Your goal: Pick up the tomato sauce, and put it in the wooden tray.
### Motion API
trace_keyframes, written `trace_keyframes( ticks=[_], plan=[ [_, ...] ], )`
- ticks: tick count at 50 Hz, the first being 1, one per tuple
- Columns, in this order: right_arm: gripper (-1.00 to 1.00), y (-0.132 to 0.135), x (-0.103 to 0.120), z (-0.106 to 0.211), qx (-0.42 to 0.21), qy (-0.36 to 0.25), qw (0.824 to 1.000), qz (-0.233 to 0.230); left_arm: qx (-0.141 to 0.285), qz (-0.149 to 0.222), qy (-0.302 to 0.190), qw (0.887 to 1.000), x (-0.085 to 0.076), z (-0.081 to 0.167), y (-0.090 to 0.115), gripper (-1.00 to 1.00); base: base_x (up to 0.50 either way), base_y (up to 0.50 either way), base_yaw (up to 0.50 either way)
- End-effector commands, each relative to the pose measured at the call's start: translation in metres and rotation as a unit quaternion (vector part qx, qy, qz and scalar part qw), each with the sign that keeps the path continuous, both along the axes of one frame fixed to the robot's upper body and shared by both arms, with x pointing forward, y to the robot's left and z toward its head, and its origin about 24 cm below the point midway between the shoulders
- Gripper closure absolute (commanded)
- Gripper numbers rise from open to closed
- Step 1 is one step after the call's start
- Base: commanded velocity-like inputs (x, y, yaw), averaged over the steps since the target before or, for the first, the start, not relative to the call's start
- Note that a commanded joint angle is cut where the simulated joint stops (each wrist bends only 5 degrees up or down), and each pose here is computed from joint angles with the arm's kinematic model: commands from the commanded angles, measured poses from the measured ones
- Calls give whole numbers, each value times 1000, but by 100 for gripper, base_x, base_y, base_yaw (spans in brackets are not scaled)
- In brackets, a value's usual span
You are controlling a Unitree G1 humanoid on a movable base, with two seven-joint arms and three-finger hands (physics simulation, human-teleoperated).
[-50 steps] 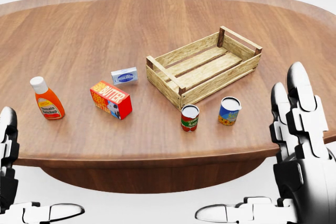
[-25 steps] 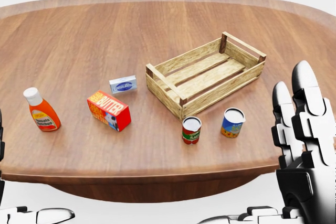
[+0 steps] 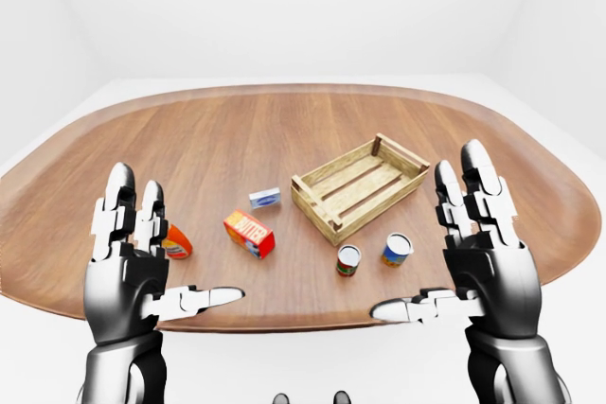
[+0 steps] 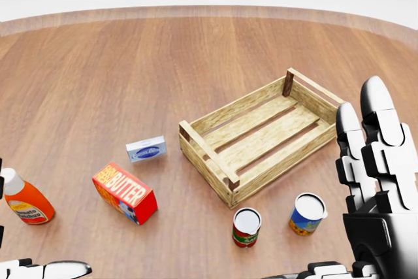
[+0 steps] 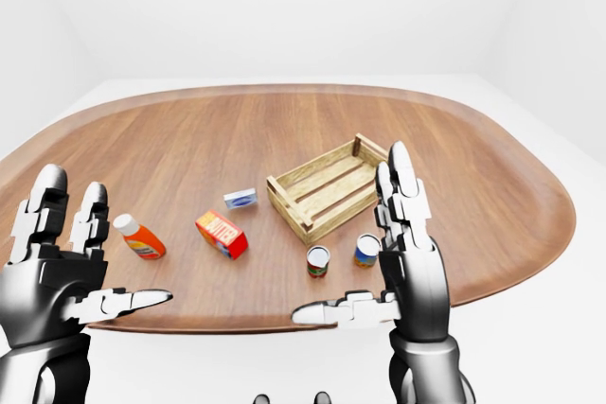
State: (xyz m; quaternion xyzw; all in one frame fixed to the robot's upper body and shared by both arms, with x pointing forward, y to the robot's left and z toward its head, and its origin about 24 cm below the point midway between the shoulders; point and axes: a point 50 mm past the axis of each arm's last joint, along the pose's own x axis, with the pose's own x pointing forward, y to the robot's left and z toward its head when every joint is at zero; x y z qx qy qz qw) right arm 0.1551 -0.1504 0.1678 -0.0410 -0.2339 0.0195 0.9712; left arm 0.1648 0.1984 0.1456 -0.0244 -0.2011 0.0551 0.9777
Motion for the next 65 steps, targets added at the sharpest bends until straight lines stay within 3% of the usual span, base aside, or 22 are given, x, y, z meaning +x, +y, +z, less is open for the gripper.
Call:
trace_keyframes(
  ticks=[1, 41, 54, 65],
  plan=[
    [-100, -1, -1, 1, 0, -2, 1000, 1, 1, -1, 0, 1000, -1, 0, 0, -100, 50, 0, 0],
    [-100, 1, 0, 3, 8, -10, 1000, -1, 1, 0, -5, 1000, -3, 2, 1, -100, 50, 0, 0],
    [-100, 9, -4, 0, 17, 3, 1000, -7, 1, 2, -3, 1000, 1, 1, 2, -100, 2, 0, 0],
    [-100, 19, -8, -15, 21, 48, 999, 7, 1, 2, -3, 1000, -1, 1, 1, -100, 0, 0, 0]
  ],
)
